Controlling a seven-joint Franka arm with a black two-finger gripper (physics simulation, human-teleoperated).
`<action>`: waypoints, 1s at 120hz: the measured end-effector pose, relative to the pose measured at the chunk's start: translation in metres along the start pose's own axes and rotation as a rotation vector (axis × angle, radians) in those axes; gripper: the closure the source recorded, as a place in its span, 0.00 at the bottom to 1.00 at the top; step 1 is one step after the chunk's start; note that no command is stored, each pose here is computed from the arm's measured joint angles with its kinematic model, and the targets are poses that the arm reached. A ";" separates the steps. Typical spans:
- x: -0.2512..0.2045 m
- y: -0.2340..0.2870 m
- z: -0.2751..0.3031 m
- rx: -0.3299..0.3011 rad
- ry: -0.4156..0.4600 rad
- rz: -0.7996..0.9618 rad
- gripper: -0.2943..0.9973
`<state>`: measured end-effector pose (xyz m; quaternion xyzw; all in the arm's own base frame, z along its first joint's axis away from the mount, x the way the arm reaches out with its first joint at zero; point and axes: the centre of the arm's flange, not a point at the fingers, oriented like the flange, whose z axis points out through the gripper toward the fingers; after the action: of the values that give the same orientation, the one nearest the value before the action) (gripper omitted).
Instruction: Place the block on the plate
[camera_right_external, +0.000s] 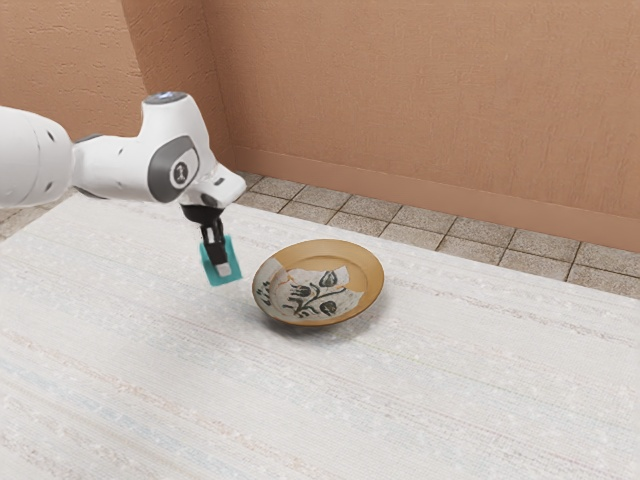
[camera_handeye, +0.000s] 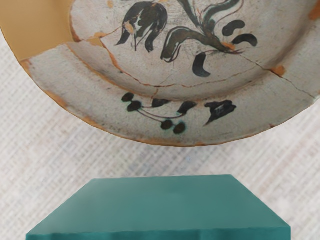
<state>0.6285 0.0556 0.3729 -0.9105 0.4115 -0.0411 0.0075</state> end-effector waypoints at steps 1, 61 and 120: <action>0.002 0.001 -0.001 0.000 0.001 0.003 0.46; 0.141 0.043 0.030 0.013 0.003 0.205 0.46; 0.156 0.047 0.045 0.015 0.010 0.218 0.30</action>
<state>0.6994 -0.0932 0.3366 -0.8599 0.5079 -0.0479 0.0169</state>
